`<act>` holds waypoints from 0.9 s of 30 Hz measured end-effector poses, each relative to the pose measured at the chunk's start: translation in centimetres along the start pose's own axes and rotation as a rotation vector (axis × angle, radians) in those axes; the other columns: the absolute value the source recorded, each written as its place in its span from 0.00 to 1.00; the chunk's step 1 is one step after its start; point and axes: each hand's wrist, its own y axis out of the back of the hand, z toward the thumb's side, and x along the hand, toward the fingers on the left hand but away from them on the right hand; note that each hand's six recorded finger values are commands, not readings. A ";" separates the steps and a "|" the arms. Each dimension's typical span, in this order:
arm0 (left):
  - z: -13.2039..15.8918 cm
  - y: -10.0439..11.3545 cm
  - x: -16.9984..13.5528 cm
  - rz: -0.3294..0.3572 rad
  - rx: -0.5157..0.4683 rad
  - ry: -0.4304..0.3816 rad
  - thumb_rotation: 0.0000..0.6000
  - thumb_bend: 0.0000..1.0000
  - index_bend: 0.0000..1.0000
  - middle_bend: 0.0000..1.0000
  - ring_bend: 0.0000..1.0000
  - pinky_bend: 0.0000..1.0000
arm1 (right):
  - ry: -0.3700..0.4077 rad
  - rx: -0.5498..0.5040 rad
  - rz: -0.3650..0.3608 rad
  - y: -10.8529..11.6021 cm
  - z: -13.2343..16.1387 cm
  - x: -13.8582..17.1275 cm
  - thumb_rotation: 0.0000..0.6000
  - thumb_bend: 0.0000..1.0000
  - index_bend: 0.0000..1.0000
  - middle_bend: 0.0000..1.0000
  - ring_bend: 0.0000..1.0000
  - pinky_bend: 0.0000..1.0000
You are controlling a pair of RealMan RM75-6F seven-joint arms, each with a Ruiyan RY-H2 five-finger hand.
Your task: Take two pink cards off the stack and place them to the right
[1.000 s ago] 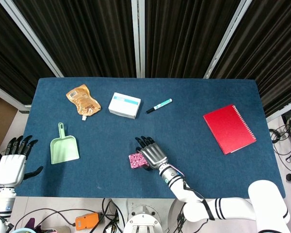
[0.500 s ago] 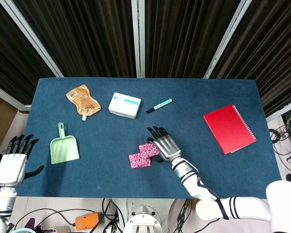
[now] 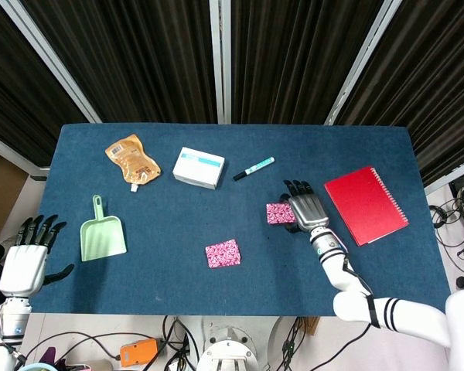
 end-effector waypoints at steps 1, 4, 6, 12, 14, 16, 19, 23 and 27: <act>0.0 0.0 0.0 0.001 0.001 0.001 1.00 0.08 0.17 0.09 0.00 0.00 | -0.001 0.001 0.006 -0.2 -0.1 -0.2 1.00 0.46 0.44 0.11 0.00 0.07; -0.1 0.2 -0.1 0.002 0.006 0.005 1.00 0.08 0.17 0.09 0.00 0.00 | 0.006 0.002 0.026 -0.7 0.0 -0.3 1.00 0.46 0.34 0.11 0.00 0.05; -0.2 0.2 0.0 0.004 0.006 0.007 1.00 0.08 0.17 0.09 0.00 0.00 | 0.011 0.008 0.034 -0.8 -0.1 -0.1 1.00 0.46 0.28 0.11 0.00 0.04; 0.1 0.2 0.1 0.009 0.005 -0.001 1.00 0.08 0.17 0.09 0.00 0.00 | 0.025 0.033 0.052 -0.8 -0.2 0.7 1.00 0.46 0.23 0.11 0.00 0.03; 0.0 0.2 0.1 0.009 0.006 -0.002 1.00 0.08 0.17 0.09 0.00 0.00 | 0.033 0.033 0.053 -0.7 -0.1 1.0 1.00 0.46 0.22 0.11 0.00 0.02; 0.0 0.2 0.0 0.010 0.005 0.000 1.00 0.08 0.17 0.09 0.00 0.00 | 0.052 0.022 0.051 -0.5 0.5 1.4 1.00 0.46 0.23 0.11 0.00 0.02; 0.0 0.2 0.0 0.013 0.003 0.000 1.00 0.08 0.17 0.09 0.00 0.00 | 0.115 0.002 0.051 -0.3 2.4 2.4 1.00 0.46 0.25 0.11 0.00 0.02; 0.0 0.2 -0.1 0.013 0.002 0.001 1.00 0.08 0.17 0.09 0.00 0.00 | 0.232 -0.015 0.085 -0.6 6.0 4.0 1.00 0.46 0.26 0.11 0.00 0.02; -0.3 0.2 -0.3 0.012 0.005 0.008 1.00 0.08 0.17 0.09 0.00 0.00 | 0.323 -0.005 0.125 -1.6 9.5 4.6 1.00 0.46 0.28 0.11 0.00 0.02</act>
